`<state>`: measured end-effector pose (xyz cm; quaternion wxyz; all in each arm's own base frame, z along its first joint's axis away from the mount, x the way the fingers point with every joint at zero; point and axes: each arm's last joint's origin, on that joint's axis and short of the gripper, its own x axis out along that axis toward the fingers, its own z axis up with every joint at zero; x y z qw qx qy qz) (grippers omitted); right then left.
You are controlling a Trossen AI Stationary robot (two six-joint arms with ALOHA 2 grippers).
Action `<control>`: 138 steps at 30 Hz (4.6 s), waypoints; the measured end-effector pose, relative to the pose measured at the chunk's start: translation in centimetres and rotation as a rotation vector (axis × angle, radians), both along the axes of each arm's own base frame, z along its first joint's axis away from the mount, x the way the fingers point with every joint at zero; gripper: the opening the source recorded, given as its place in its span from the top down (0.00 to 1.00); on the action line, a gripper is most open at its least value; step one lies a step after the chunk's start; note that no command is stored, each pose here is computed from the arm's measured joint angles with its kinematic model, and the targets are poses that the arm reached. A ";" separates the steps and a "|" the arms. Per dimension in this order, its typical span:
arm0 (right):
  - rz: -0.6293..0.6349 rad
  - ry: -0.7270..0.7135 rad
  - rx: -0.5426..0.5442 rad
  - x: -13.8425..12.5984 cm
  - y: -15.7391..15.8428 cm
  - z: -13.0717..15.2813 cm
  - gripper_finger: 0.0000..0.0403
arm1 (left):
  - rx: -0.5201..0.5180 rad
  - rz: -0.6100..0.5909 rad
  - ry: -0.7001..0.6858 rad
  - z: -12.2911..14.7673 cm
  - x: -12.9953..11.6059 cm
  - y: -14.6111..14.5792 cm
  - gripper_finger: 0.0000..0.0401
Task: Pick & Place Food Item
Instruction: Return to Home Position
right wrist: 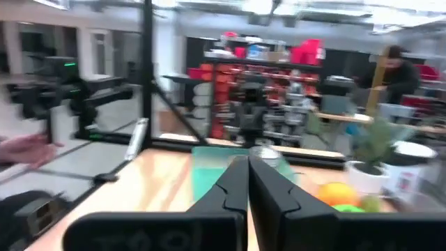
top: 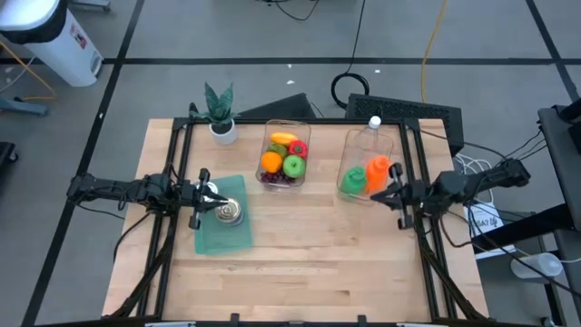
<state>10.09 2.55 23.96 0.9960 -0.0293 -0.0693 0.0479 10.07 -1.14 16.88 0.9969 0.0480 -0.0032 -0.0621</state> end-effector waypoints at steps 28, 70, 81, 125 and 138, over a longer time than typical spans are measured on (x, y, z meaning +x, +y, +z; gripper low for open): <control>0.089 0.056 0.118 0.8 0.0 -6.0 1.00 | 0.000 0.000 0.000 0.0 0.0 0.0 0.87; 0.086 0.035 0.110 0.8 0.0 -5.8 1.00 | 0.000 0.000 0.000 0.0 0.0 0.0 0.87; 0.086 0.035 0.111 0.8 0.0 -5.8 1.00 | 0.000 0.000 0.000 0.0 0.0 0.0 0.87; 0.085 0.035 0.111 0.8 0.0 -5.8 1.00 | 0.000 0.000 0.000 0.0 0.0 0.0 0.87; 0.085 0.035 0.111 0.8 0.0 -5.8 1.00 | 0.000 0.000 0.001 0.0 0.0 0.0 0.87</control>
